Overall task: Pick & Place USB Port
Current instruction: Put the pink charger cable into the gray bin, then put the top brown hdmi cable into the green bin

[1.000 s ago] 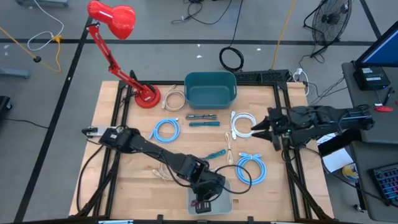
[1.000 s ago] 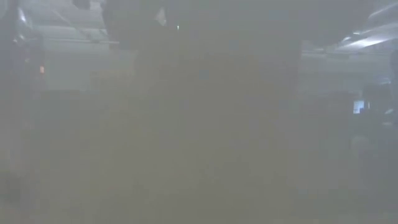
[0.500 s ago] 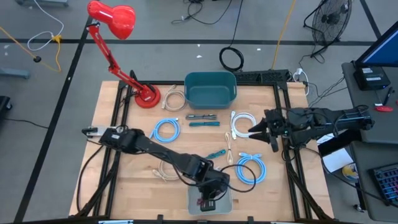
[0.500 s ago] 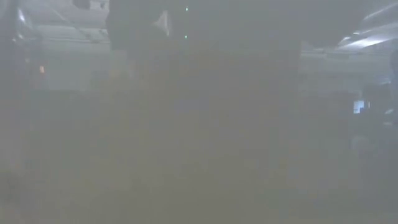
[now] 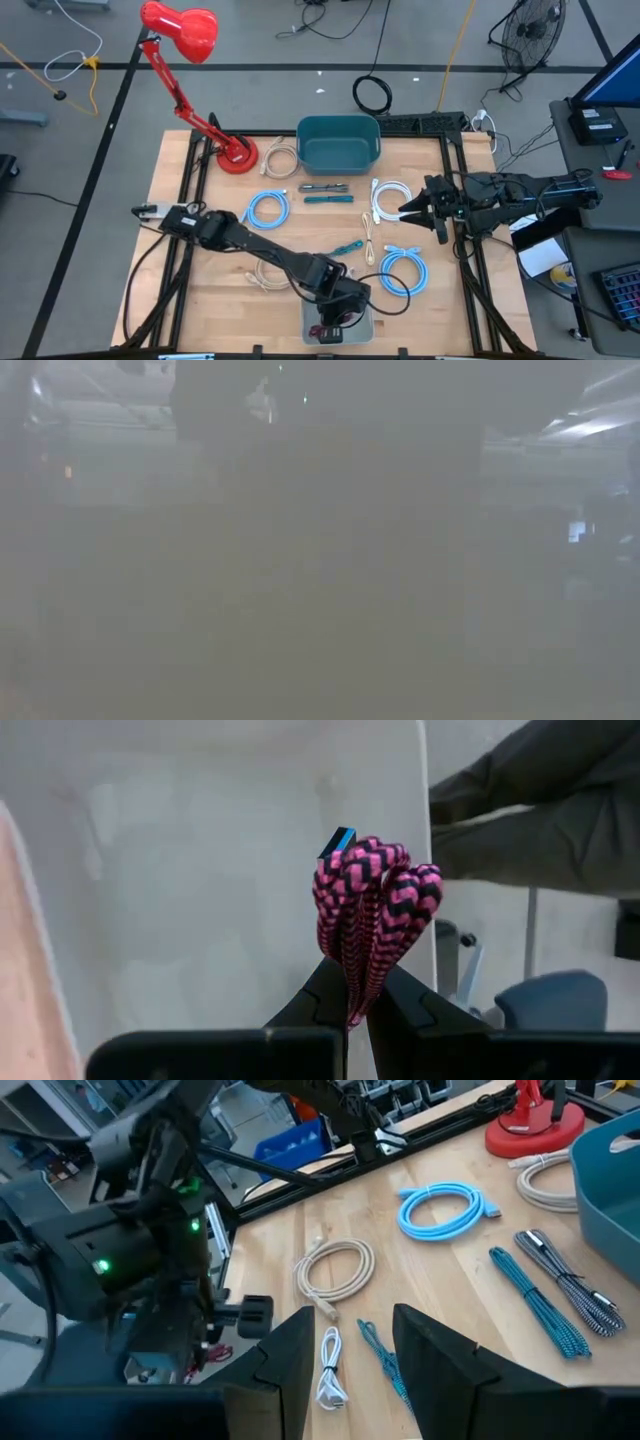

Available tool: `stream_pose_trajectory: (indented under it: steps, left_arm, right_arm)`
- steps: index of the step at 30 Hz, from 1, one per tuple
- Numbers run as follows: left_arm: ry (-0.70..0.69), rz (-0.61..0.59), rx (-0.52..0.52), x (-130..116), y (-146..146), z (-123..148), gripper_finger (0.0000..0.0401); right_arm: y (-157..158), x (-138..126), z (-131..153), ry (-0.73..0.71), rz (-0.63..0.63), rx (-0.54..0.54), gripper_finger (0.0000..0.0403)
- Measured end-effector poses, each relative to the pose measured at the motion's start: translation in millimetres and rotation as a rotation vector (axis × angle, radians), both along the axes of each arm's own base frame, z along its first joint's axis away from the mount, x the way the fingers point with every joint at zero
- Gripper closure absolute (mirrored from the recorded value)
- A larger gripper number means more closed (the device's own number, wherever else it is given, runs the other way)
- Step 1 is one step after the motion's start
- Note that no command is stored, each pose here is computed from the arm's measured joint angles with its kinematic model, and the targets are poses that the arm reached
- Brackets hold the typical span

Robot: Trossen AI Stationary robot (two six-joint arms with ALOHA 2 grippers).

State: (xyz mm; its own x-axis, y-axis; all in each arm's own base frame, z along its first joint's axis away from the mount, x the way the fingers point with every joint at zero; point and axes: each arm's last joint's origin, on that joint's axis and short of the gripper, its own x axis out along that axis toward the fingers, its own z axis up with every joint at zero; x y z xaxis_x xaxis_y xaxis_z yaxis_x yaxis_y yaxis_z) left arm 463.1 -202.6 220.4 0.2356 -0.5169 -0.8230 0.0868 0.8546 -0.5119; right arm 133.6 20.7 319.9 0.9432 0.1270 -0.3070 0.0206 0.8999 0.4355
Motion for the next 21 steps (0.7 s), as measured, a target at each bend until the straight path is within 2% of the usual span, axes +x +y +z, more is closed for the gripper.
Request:
stream_pose_trajectory:
  steps: [8, 16, 21]
  left_arm:
    - [0.033, -0.018, -0.034, 3.8, -1.5, -13.4, 0.0387]
    - [0.012, -0.004, -0.014, 6.1, -0.9, -14.9, 0.0294]
    - [0.022, 0.013, -0.015, 6.3, 0.1, -15.0, 0.0276]
  right_arm:
    - [0.0, -0.2, -0.5, 0.005, 0.000, -0.002, 0.0273]
    - [-0.3, -2.0, 0.1, 0.000, 0.002, -0.005, 0.0273]
    - [-0.3, -2.1, 0.1, 0.000, 0.002, -0.005, 0.0273]
